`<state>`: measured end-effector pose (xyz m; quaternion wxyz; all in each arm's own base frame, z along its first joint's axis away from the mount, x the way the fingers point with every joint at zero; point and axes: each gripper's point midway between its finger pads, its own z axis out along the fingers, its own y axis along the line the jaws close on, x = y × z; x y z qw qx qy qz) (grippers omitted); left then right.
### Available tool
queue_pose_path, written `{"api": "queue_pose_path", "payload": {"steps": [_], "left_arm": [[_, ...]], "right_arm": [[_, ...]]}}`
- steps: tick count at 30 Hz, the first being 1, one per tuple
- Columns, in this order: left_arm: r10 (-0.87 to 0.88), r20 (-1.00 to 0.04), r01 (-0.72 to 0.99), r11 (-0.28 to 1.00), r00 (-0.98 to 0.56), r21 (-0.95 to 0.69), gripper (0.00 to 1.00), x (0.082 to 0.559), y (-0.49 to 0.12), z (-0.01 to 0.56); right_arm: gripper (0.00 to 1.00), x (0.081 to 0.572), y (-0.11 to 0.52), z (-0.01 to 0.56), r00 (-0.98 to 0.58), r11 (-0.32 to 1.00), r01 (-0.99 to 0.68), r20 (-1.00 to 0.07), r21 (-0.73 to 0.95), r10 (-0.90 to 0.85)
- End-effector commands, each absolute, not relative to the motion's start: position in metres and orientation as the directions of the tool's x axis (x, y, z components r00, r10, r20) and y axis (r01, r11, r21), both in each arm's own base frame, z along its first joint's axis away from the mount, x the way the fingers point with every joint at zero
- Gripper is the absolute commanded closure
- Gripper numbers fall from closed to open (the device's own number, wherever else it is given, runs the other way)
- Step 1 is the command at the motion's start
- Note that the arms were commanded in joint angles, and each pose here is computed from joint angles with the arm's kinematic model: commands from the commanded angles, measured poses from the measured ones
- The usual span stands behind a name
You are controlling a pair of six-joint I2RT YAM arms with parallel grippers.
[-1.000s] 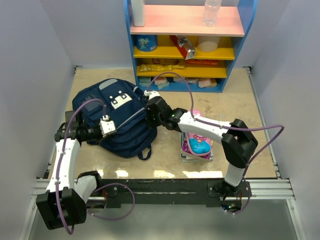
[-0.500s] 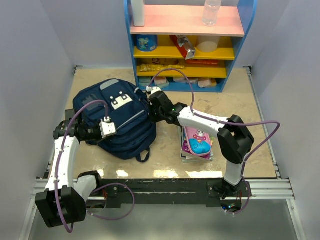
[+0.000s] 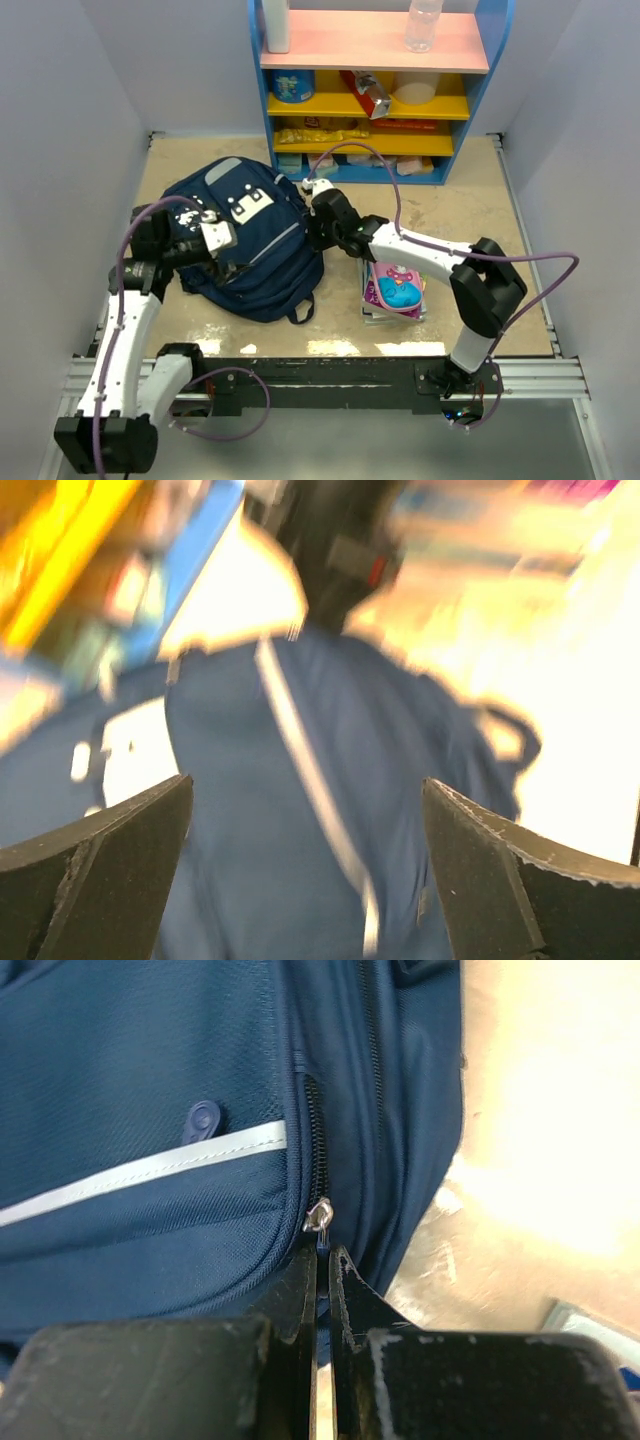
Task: Pack the student bag
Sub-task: Zip the student bag at the center of the board.
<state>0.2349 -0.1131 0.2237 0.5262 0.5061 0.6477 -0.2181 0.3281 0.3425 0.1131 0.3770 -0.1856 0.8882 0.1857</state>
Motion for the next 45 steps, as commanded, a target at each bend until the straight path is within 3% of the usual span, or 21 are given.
{"api": "queue_pose_path", "payload": {"steps": [1, 3, 9, 17, 28, 31, 34, 37, 39, 45], "left_arm": [[0.251, -0.967, 0.893, 0.427, 0.037, 0.144, 0.0, 0.242, -0.156, 0.242], [0.244, -0.97, 0.862, 0.495, -0.014, 0.112, 0.0, 0.261, -0.152, 0.231], [0.353, -0.931, 0.86, 0.499, -0.087, 0.108, 0.0, 0.264, -0.161, 0.186], [0.488, -0.871, 0.923, 0.356, -0.053, 0.143, 0.0, 0.231, -0.168, 0.147], [0.64, -0.768, 0.918, 0.297, 0.012, 0.262, 0.0, 0.216, -0.151, 0.111], [0.675, -0.738, 0.911, 0.293, 0.019, 0.292, 0.12, 0.215, -0.144, 0.099], [0.678, -0.735, 0.9, 0.312, 0.014, 0.305, 0.41, 0.219, -0.142, 0.099], [0.677, -0.736, 0.882, 0.339, 0.012, 0.326, 0.91, 0.225, -0.139, 0.102], [0.675, -0.737, 0.878, 0.344, 0.014, 0.332, 1.0, 0.227, -0.139, 0.104], [0.655, -0.755, 0.898, 0.314, 0.03, 0.309, 1.0, 0.221, -0.147, 0.109]], "right_arm": [[1.0, 0.315, 0.363, 0.148, -0.589, 0.805, -0.537, -0.795, 0.255, -0.141], [1.0, 0.307, 0.367, 0.147, -0.595, 0.787, -0.557, -0.789, 0.267, -0.154], [1.0, 0.288, 0.38, 0.154, -0.612, 0.744, -0.587, -0.777, 0.319, -0.149], [1.0, 0.246, 0.415, 0.179, -0.614, 0.666, -0.642, -0.775, 0.379, -0.151], [1.0, 0.217, 0.435, 0.194, -0.633, 0.589, -0.678, -0.757, 0.441, -0.162], [1.0, 0.214, 0.436, 0.197, -0.631, 0.576, -0.685, -0.758, 0.447, -0.163], [1.0, 0.212, 0.436, 0.2, -0.631, 0.569, -0.688, -0.759, 0.45, -0.163], [1.0, 0.213, 0.433, 0.199, -0.624, 0.577, -0.691, -0.762, 0.436, -0.172], [1.0, 0.213, 0.43, 0.198, -0.619, 0.58, -0.695, -0.764, 0.425, -0.182], [1.0, 0.227, 0.426, 0.188, -0.603, 0.618, -0.688, -0.774, 0.381, -0.194]]}}
